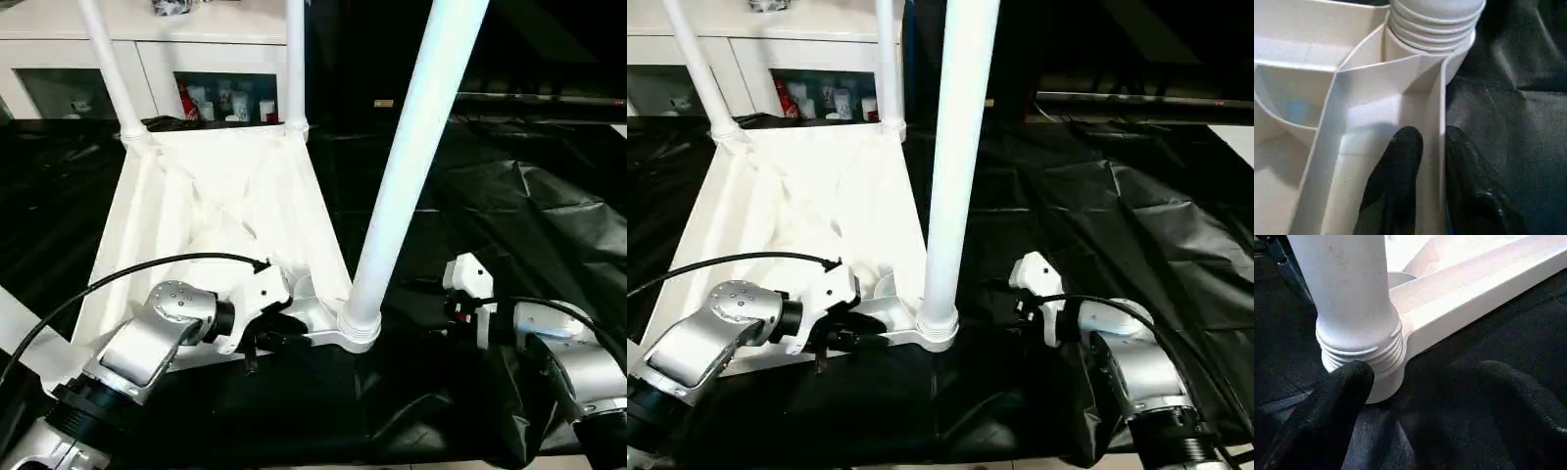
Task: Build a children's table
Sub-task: Rotate table base, then rotate leg to tighten
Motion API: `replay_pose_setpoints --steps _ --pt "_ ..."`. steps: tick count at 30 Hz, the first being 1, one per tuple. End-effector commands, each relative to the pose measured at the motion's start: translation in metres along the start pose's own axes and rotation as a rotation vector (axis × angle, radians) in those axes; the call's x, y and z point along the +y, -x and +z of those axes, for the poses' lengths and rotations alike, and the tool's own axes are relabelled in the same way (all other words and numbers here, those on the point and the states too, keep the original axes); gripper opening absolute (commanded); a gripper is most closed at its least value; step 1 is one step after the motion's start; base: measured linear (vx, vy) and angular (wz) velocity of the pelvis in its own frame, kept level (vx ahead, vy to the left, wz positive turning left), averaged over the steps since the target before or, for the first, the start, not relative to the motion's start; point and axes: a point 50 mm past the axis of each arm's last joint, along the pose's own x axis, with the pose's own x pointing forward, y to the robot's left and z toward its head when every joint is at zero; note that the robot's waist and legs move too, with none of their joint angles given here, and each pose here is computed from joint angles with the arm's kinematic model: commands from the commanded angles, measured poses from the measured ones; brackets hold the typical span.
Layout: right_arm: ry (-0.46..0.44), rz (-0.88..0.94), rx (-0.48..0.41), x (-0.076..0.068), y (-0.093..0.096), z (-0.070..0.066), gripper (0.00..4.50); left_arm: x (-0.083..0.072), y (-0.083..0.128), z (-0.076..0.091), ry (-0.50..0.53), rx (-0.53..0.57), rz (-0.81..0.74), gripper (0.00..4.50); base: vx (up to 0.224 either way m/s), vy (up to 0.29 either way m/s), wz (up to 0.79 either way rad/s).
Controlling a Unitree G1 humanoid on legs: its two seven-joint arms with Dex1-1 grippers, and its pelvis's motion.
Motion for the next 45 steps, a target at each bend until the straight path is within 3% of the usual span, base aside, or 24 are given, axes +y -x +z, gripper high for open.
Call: replay_pose_setpoints --steps 1,9,13,24,30,37,44,45 --pt "0.023 0.012 0.009 0.000 0.001 0.004 4.01 -0.004 -0.001 -0.007 0.021 0.039 -0.026 0.56 0.000 0.000 0.00" --pt "0.024 0.025 0.006 0.001 0.001 0.005 4.01 -0.007 0.000 -0.012 -0.001 0.085 -0.049 0.07 0.000 0.000 0.00" --pt "0.032 0.049 -0.005 0.003 0.002 0.008 4.01 0.004 -0.005 -0.002 -0.026 0.002 0.051 0.07 0.000 0.000 0.00" --pt "0.047 0.058 -0.013 0.000 0.001 0.010 4.01 0.019 -0.018 0.009 0.015 -0.127 0.109 0.07 0.000 0.000 0.00" --pt "0.076 -0.026 -0.057 -0.007 -0.017 0.015 4.01 0.020 -0.021 0.011 0.002 -0.125 0.091 0.07 0.000 0.000 0.00" --pt "0.045 -0.033 -0.100 -0.010 -0.048 0.024 4.01 0.020 -0.021 0.008 -0.015 -0.104 0.068 0.07 0.000 0.000 0.00" --pt "0.035 0.019 -0.094 -0.010 -0.059 0.025 4.01 0.021 -0.020 0.007 -0.020 -0.095 0.068 0.07 0.000 0.000 0.00" --pt "0.033 0.026 -0.094 -0.009 -0.060 0.025 3.72 0.021 -0.020 0.006 -0.020 -0.095 0.067 0.00 0.000 0.000 0.00"
